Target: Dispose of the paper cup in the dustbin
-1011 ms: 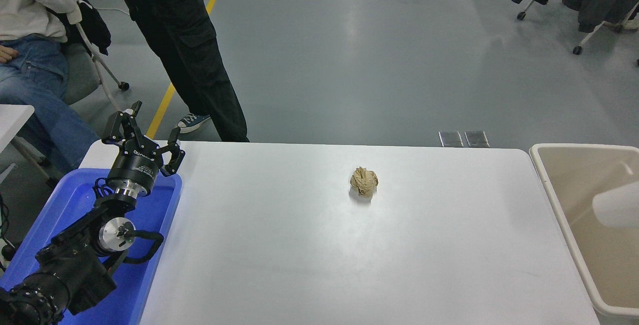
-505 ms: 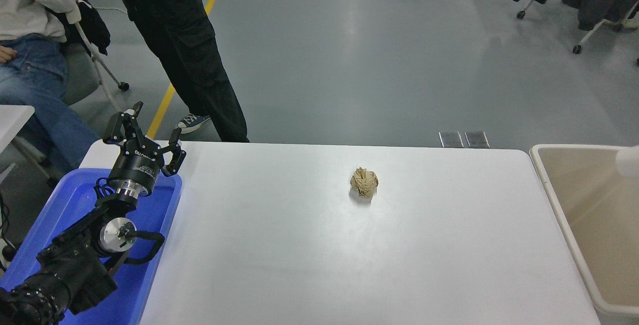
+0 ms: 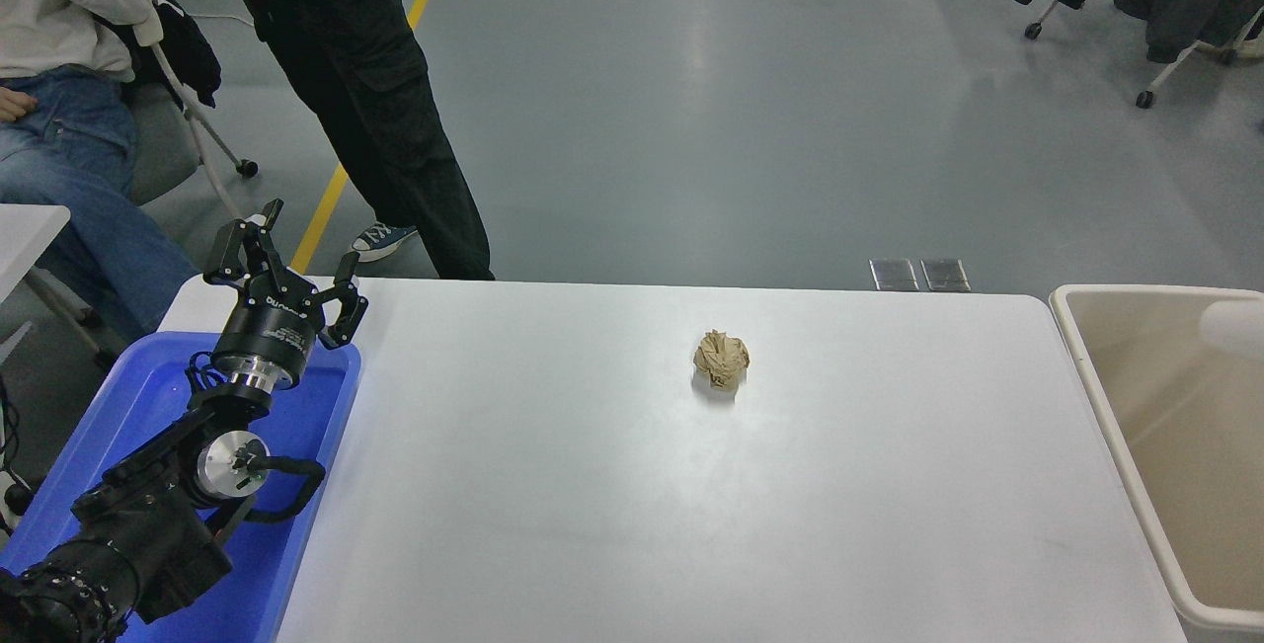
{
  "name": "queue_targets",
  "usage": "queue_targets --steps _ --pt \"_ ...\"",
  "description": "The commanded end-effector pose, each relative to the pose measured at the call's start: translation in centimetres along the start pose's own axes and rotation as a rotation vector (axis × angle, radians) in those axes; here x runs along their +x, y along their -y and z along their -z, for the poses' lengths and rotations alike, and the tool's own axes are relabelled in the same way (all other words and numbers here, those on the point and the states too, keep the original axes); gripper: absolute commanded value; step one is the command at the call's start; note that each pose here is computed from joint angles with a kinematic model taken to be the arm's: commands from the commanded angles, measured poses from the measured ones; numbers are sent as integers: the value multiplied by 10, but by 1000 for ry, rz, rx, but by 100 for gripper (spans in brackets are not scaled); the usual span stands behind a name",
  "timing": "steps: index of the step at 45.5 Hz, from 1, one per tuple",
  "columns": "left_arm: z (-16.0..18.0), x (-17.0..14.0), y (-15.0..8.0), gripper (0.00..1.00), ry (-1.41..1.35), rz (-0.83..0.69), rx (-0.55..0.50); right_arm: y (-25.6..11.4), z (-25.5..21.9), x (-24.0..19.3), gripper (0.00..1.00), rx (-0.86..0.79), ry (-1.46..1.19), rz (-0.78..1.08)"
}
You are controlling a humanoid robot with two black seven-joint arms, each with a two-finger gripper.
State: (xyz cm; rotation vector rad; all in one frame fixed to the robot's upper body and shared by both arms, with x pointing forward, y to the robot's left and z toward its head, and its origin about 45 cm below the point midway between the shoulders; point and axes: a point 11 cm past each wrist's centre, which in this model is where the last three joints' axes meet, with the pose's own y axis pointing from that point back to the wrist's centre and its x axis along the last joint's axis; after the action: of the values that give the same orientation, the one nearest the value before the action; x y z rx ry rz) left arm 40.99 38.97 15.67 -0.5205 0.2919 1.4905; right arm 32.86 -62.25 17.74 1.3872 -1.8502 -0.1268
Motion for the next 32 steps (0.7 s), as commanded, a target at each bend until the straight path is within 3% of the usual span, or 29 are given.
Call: queue_targets --steps 1,13,32 --pt "0 0 0 100 0 0 1 5 -38 -28 0 -182 307 -157" --pt "0 0 0 100 -1 -1 -2 8 -50 -56 0 -253 461 -255" --pt "0 1 0 100 0 -2 -1 9 -60 -84 0 -288 551 -237"
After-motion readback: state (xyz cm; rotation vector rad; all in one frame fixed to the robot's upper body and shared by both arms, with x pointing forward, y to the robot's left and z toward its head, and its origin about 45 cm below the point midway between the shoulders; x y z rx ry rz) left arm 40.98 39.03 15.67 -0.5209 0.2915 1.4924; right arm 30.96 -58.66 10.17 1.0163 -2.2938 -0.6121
